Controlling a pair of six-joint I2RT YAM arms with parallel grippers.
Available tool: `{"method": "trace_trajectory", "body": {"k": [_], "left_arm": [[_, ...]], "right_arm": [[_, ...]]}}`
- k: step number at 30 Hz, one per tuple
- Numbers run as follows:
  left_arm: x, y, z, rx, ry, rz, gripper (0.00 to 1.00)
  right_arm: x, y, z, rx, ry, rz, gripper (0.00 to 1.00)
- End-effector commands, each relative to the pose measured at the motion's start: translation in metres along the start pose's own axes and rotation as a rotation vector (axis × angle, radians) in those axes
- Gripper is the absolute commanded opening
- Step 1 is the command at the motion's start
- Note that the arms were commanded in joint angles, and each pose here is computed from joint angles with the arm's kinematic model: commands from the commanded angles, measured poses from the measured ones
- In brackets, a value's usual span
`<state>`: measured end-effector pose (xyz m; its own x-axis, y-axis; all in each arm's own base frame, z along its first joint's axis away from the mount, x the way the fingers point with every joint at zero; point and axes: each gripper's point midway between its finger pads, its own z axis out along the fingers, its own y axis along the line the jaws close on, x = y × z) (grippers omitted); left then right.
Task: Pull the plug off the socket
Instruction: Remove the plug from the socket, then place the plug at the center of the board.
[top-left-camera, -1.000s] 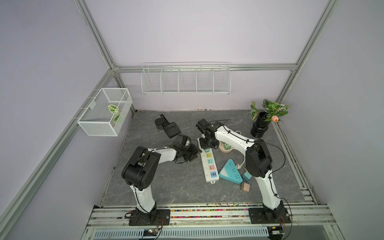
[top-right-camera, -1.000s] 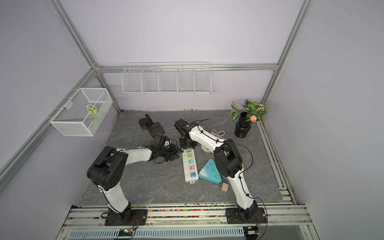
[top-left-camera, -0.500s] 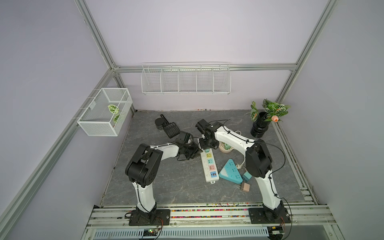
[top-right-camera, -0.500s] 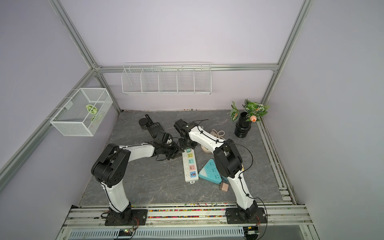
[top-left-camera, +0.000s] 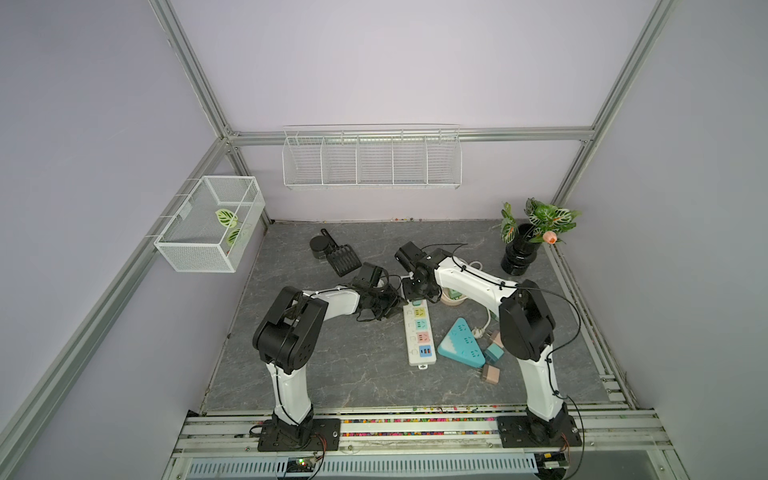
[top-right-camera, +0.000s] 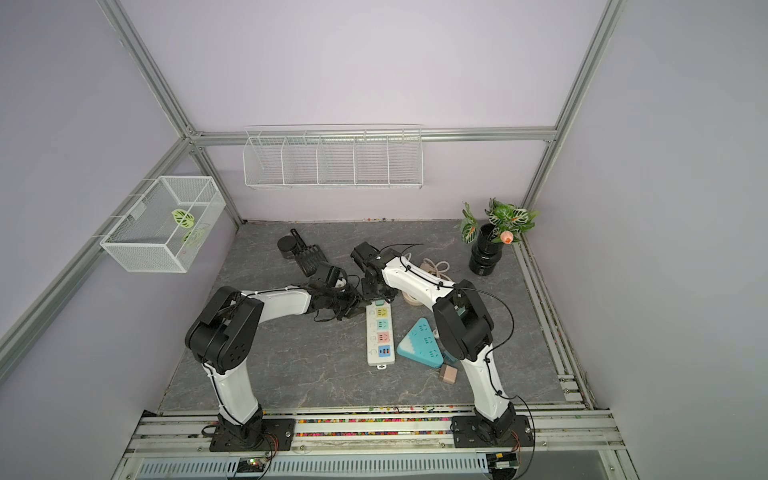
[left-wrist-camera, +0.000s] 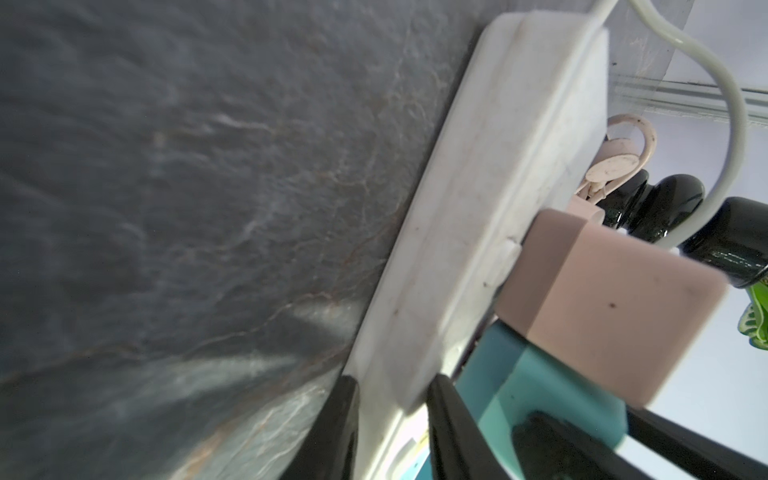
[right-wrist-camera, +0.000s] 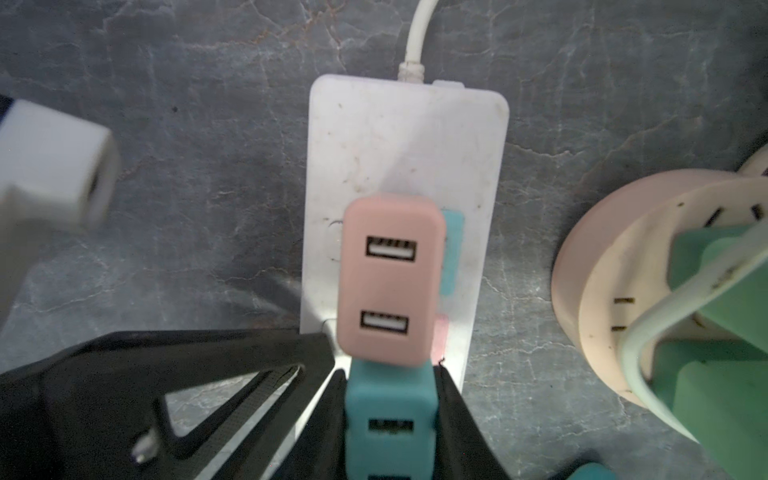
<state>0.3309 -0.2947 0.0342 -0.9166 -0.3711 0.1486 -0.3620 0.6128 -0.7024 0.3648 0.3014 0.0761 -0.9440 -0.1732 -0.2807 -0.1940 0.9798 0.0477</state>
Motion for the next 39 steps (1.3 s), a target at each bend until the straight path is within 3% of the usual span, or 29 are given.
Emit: {"method": "trace_trajectory", "body": {"k": [1,5,9,14,18,24,28,32,39], "left_arm": [[0.008,0.100,0.016,-0.319,-0.005,-0.159,0.32],[0.007,0.099,0.016,-0.320,-0.007,-0.150,0.32],[0.008,0.103,0.015,-0.331,-0.007,-0.148,0.33],[0.009,0.103,0.014,-0.334,-0.007,-0.138,0.32],[0.007,0.096,0.013,-0.321,-0.009,-0.126,0.32],[0.001,0.035,0.002,-0.152,0.001,0.081,0.35],[0.005,-0.021,-0.024,-0.009,-0.008,0.270,0.42],[0.014,-0.058,-0.060,0.093,-0.071,0.412,0.47],[0.024,-0.065,-0.123,0.096,-0.256,0.527,0.48]], "right_arm": [[0.008,0.008,-0.026,0.005,-0.006,-0.007,0.22],[0.003,0.003,-0.026,0.046,-0.003,0.052,0.22],[-0.005,0.005,-0.025,-0.019,0.026,0.103,0.22],[-0.003,-0.011,-0.030,0.082,0.012,0.042,0.22],[0.013,-0.015,-0.030,0.069,0.003,0.026,0.22],[0.021,-0.021,-0.066,-0.026,-0.148,0.029,0.22],[0.025,-0.021,-0.095,-0.178,-0.254,0.071,0.23],[0.030,-0.018,-0.116,-0.433,-0.340,0.183,0.23],[0.032,-0.009,-0.128,-0.863,-0.375,0.381,0.23]]}}
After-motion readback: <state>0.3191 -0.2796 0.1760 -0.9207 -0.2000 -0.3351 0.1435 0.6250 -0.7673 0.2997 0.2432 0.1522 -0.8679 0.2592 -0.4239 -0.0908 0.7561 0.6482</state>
